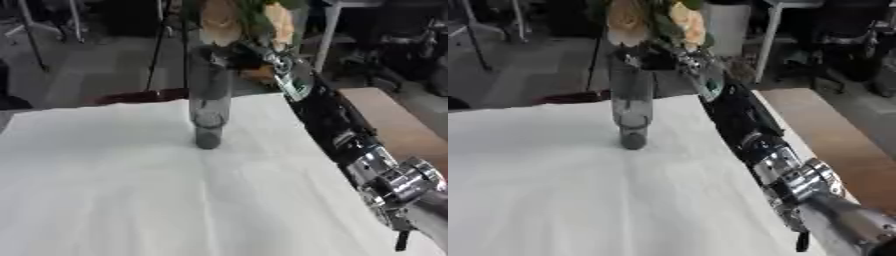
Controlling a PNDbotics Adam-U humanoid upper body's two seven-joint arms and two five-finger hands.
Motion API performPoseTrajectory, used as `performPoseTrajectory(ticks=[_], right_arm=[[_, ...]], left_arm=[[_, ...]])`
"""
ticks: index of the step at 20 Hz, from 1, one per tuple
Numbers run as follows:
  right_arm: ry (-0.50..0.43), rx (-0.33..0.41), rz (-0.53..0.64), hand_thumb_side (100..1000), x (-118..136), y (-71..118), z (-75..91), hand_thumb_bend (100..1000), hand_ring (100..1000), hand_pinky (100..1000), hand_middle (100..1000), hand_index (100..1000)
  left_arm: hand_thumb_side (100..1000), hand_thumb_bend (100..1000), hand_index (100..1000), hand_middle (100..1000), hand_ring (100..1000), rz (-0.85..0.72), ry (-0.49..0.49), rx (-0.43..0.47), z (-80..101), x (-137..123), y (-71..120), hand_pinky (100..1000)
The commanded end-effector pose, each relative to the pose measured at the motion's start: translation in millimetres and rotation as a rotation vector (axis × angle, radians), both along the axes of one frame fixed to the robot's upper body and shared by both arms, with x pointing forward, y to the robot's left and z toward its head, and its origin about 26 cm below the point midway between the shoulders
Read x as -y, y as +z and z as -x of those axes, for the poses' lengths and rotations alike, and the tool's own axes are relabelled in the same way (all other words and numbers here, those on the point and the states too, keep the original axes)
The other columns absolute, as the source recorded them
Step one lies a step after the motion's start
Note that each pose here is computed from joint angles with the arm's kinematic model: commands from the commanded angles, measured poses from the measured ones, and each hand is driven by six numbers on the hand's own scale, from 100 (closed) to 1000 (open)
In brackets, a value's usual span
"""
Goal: Arrange flowers into the vase.
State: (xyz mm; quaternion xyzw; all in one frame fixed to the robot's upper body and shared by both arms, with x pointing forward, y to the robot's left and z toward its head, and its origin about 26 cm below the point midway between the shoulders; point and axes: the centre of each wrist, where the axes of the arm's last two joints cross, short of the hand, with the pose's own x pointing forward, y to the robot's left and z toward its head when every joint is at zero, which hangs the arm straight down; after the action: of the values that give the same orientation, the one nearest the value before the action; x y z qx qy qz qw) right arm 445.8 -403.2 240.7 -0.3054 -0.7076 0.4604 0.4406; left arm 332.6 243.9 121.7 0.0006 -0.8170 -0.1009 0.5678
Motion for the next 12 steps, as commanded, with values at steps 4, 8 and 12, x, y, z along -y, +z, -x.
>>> performPoseTrajectory(ticks=[4,8,12], right_arm=[[0.015,0.004,0.004,844,11.9,14.5,6.4,563,1000,1000,848,1000],[0.044,-0.016,-0.025,811,12.6,13.2,7.6,691,1000,1000,846,1000],[0.055,-0.023,-0.038,811,12.3,14.8,8.7,691,1000,1000,846,1000]], left_arm=[[643,899,660,617,699,-0.020,0.010,0.026,0.1,-6.3,7.4,578],[643,899,659,617,698,-0.020,0.012,0.025,0.1,-6.7,7.2,578],[643,899,659,617,698,-0.020,0.012,0.025,0.1,-6.7,7.1,578]])
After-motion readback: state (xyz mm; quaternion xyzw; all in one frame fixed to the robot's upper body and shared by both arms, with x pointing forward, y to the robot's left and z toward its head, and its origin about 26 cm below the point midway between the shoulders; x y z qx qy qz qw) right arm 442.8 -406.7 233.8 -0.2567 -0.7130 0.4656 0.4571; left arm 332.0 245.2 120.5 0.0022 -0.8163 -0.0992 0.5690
